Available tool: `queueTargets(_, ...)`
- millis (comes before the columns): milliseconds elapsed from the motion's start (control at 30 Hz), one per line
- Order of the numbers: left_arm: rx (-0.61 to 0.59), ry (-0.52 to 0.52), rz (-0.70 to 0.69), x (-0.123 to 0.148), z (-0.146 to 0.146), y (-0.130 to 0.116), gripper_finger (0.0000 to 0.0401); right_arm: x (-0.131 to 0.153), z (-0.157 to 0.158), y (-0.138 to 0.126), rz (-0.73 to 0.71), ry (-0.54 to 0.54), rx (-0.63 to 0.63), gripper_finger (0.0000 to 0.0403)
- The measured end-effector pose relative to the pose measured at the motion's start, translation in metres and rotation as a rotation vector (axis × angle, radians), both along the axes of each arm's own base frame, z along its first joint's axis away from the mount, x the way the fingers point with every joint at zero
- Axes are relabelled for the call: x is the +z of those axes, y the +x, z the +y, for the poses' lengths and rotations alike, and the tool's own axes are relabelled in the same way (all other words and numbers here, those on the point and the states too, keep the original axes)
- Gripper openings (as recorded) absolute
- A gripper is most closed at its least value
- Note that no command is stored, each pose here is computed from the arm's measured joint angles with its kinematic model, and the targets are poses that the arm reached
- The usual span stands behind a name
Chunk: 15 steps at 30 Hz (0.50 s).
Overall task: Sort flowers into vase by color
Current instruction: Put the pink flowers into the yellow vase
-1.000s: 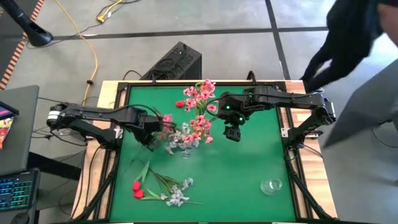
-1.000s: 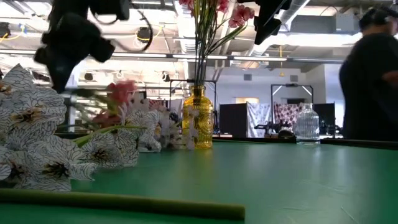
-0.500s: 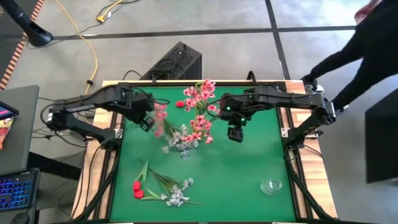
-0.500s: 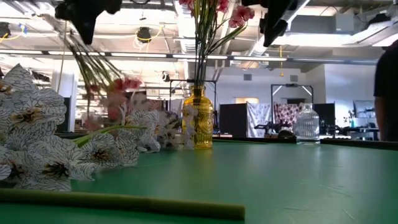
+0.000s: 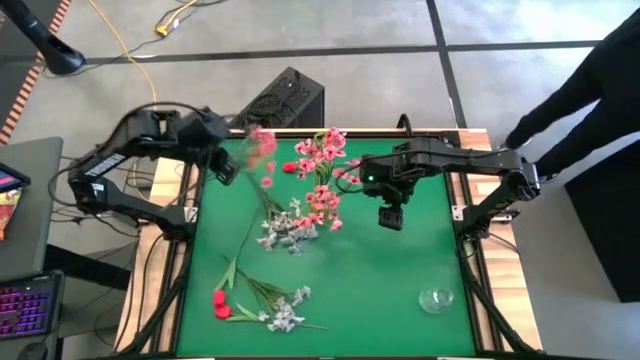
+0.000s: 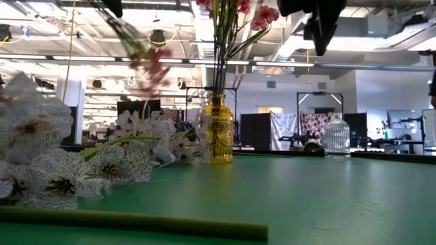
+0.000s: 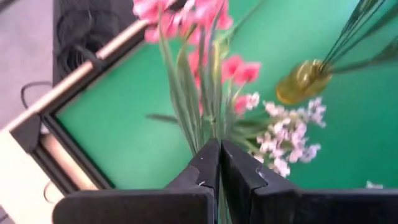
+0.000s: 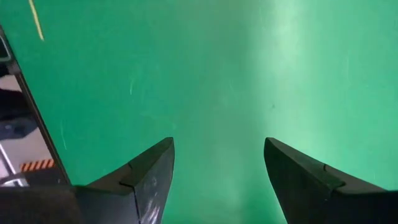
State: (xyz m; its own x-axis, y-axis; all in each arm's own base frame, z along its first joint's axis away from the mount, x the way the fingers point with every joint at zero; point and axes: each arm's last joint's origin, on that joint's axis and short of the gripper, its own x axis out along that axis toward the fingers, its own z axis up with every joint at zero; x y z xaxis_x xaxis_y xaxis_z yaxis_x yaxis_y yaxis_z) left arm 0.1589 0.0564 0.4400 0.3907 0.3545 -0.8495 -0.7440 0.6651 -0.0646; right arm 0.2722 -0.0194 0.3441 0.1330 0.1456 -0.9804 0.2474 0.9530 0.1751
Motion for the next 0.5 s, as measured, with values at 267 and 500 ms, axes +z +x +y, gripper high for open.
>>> queueTargets(267,0.042,0.152,-0.124,0.029,0.007,-0.008,0.0000,-0.001,0.001,-0.007,0.069,0.006,-0.003,0.0276)
queueTargets(500,0.002,0.232,-0.193,0.037,0.010,-0.001,0.0000,0.008,0.001,-0.016,0.038,-0.004,-0.002,0.0276)
